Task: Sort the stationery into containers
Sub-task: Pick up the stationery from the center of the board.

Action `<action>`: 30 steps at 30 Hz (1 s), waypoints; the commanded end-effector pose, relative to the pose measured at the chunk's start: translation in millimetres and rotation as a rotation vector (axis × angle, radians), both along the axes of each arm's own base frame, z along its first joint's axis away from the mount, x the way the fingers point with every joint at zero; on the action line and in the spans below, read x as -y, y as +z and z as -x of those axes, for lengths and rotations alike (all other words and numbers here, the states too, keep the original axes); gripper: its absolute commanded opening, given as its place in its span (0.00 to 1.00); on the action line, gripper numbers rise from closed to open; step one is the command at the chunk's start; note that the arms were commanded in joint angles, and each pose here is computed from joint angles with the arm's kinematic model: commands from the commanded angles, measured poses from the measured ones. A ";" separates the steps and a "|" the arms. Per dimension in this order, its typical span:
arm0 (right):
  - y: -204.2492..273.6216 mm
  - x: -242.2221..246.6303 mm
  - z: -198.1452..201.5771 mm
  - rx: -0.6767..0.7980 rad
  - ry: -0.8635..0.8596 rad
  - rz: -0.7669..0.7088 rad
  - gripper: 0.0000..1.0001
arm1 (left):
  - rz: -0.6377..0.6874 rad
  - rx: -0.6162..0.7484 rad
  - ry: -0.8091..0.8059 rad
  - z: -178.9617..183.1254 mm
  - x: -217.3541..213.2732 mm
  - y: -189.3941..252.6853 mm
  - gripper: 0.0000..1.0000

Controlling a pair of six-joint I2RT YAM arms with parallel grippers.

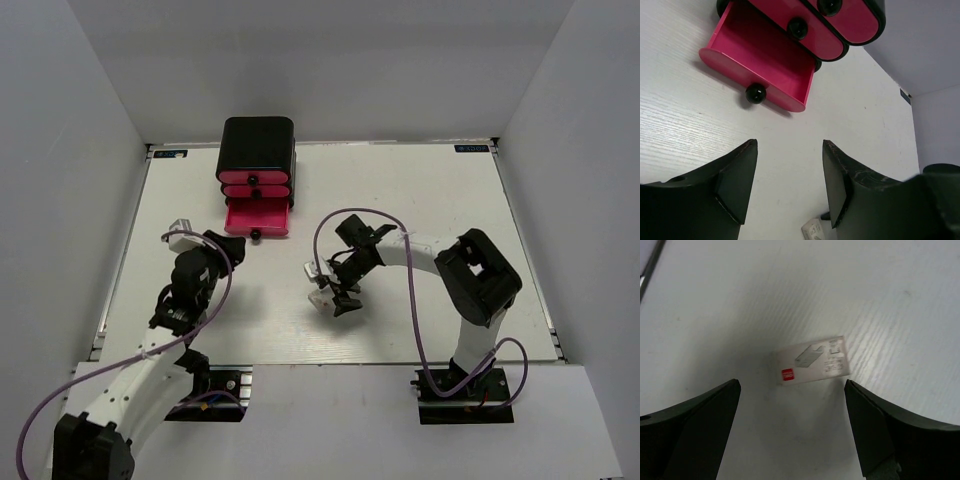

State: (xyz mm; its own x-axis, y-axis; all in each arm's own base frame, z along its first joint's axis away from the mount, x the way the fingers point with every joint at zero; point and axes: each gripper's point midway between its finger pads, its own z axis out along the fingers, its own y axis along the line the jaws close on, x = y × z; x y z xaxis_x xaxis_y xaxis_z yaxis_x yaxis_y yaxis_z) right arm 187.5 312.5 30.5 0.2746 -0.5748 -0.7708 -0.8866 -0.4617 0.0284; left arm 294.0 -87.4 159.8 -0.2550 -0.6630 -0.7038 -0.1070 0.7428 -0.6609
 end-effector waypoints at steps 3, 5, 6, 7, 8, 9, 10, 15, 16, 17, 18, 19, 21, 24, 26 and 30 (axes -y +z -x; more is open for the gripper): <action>11.9 -29.9 -26.9 0.113 -0.011 -0.042 0.90 | 0.003 -0.053 0.044 15.9 -10.9 -10.2 0.65; 6.9 -31.1 -31.6 0.121 -0.023 -0.022 0.90 | 0.009 -0.064 0.047 18.5 -11.5 -14.2 0.65; 2.2 -30.6 -29.8 0.122 -0.015 -0.008 0.90 | 0.007 -0.073 0.048 19.5 -11.8 -16.3 0.65; 2.5 -32.1 -30.1 0.130 -0.005 -0.011 0.90 | 0.007 -0.073 0.048 19.5 -11.8 -16.3 0.65; -2.3 -31.0 -27.0 0.107 0.004 0.012 0.90 | 0.010 -0.064 0.047 19.7 -11.8 -13.9 0.65; -1.3 -31.7 -25.4 0.106 0.012 0.011 0.90 | 0.010 -0.064 0.047 19.8 -11.8 -13.9 0.65; -2.8 -31.6 -21.8 0.100 0.025 0.017 0.90 | 0.010 -0.064 0.047 19.8 -11.8 -13.9 0.65; -10.3 -28.5 -9.2 0.088 0.057 0.039 0.90 | 0.009 -0.091 0.051 22.8 -12.6 -24.5 0.65; -11.7 -28.2 -9.1 0.092 0.057 0.041 0.90 | 0.009 -0.091 0.051 22.8 -12.6 -24.6 0.65; -13.1 -28.8 -10.1 0.098 0.053 0.042 0.89 | 0.009 -0.091 0.051 24.1 -13.0 -26.6 0.65; -13.7 -29.4 -10.2 0.106 0.055 0.046 0.86 | 0.019 -0.092 0.054 24.1 -12.7 -26.3 0.65; -14.2 -29.4 -12.0 0.104 0.049 0.049 0.79 | 0.020 -0.092 0.054 24.1 -12.7 -26.3 0.65; -12.1 -29.4 -12.7 0.099 0.055 0.055 0.66 | 0.028 -0.092 0.057 24.0 -12.4 -26.0 0.65; -0.9 -35.5 -23.5 0.125 0.048 0.041 0.38 | 0.038 -0.093 0.060 23.9 -12.1 -25.7 0.65; 14.8 -44.5 -36.8 0.172 0.037 0.007 0.32 | 0.043 -0.113 0.064 26.3 -12.5 -34.9 0.65; 55.6 -70.9 -76.3 0.261 -0.080 -0.100 0.34 | 0.055 -0.114 0.068 26.6 -12.3 -39.2 0.65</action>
State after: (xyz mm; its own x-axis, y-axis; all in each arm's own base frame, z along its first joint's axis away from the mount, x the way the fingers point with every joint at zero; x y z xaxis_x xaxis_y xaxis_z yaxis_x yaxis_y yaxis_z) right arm 227.1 357.7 40.6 0.3969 -0.5842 -0.7080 -0.8779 -0.4667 -0.1071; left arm 268.0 -77.2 123.3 -0.2996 -0.7055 -0.6423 -0.2226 0.7063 -0.6720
